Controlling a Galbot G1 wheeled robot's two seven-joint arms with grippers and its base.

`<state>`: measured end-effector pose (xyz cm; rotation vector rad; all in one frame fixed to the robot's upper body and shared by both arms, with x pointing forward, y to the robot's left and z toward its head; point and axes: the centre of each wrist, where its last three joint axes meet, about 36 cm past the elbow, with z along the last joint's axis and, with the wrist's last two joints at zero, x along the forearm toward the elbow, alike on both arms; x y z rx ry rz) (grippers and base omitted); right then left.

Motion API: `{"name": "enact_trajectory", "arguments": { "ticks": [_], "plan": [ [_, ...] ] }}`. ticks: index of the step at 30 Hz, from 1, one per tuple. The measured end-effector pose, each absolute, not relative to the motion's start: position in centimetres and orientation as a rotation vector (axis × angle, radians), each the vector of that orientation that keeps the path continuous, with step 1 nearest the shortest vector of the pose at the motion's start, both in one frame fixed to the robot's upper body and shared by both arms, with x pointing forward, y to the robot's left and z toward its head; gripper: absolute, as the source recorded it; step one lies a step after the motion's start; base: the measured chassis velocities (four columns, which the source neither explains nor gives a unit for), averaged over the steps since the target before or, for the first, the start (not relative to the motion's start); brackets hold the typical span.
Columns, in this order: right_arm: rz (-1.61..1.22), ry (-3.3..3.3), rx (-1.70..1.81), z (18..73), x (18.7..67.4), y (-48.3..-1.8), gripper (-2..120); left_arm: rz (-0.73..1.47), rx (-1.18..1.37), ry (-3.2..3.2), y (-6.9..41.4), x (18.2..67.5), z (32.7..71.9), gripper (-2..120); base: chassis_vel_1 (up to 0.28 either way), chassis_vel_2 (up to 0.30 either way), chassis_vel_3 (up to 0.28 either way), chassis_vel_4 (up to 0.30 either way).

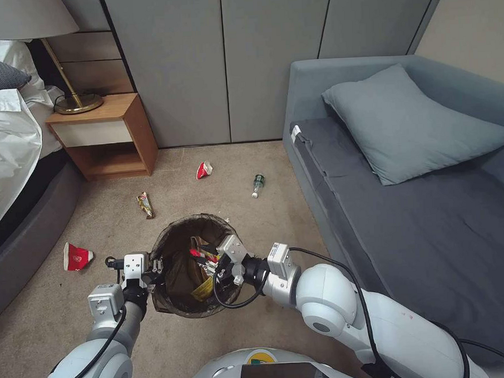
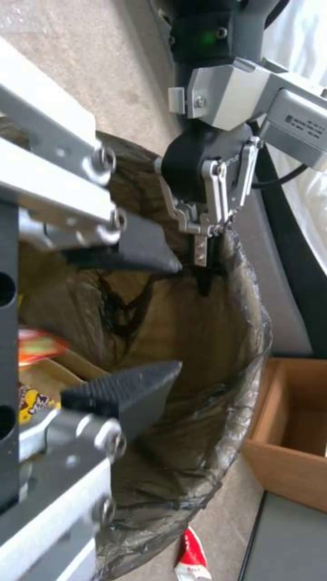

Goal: Pick up the trash bin, then pick up the garbage from the floor and place it into the trash bin.

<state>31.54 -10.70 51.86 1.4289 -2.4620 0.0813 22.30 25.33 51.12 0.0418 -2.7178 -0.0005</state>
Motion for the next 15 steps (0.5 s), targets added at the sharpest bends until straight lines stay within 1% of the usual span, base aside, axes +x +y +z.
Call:
{"name": "enact_trajectory", "arguments": {
  "ticks": [1, 2, 3, 4, 5, 6, 7, 8, 10, 11, 13, 14, 15],
  "plan": [
    [0.081, -2.462, 1.429, 51.86, 31.54, -10.7, 39, 0.0, 0.042, -2.718, 25.33, 22.3, 51.12, 5, 0.0, 0.0, 0.0, 0.0],
    [0.082, -2.464, 1.427, 51.86, 31.54, -10.69, 41, 0.0, 0.042, -2.718, 25.33, 22.3, 51.11, 5, 0.0, 0.0, 0.0, 0.0],
    [0.085, -2.47, 1.421, 51.87, 31.56, -10.65, 49, 0.001, 0.043, -2.718, 25.32, 22.29, 51.11, 5, 0.0, 0.0, 0.0, 0.0],
    [0.087, -2.474, 1.419, 51.89, 31.59, -10.63, 54, 0.001, 0.042, -2.718, 25.32, 22.3, 51.11, 5, 0.0, 0.0, 0.0, 0.0],
    [0.087, -2.474, 1.419, 51.89, 31.59, -10.63, 54, 0.001, 0.042, -2.718, 25.32, 22.3, 51.11, 5, 0.0, 0.0, 0.0, 0.0],
    [0.089, -2.48, 1.417, 51.95, 31.65, -10.62, 58, 0.001, 0.042, -2.717, 25.33, 22.29, 51.11, 5, 0.0, 0.0, 0.0, 0.0],
    [0.089, -2.484, 1.418, 51.99, 31.72, -10.63, 65, 0.001, 0.042, -2.717, 25.34, 22.3, 51.12, 5, 0.0, 0.0, 0.0, 0.0],
    [0.089, -2.484, 1.418, 51.99, 31.72, -10.63, 65, 0.001, 0.042, -2.717, 25.34, 22.3, 51.12, 5, 0.0, 0.0, 0.0, 0.0],
    [0.081, -2.496, 1.424, 52.05, 31.82, -10.64, 76, 0.002, 0.043, -2.718, 25.34, 22.3, 51.12, 5, 0.0, 0.0, 0.0, 0.0],
    [0.081, -2.496, 1.424, 52.05, 31.82, -10.64, 76, 0.002, 0.043, -2.718, 25.34, 22.3, 51.12, 5, 0.0, 0.0, 0.0, 0.0],
    [0.069, -2.519, 1.424, 52.27, 32.0, -10.8, 86, 0.003, 0.046, -2.718, 25.33, 22.29, 51.11, 5, 0.0, 0.0, 0.0, 0.0],
    [0.069, -2.519, 1.424, 52.27, 32.0, -10.8, 86, 0.003, 0.046, -2.718, 25.33, 22.29, 51.11, 5, 0.0, 0.0, 0.0, 0.0],
    [0.06, -2.538, 1.421, 52.46, 32.12, -10.97, 91, 0.002, 0.047, -2.718, 25.34, 22.29, 51.11, 5, 0.0, 0.0, 0.0, 0.0]
  ]
}}
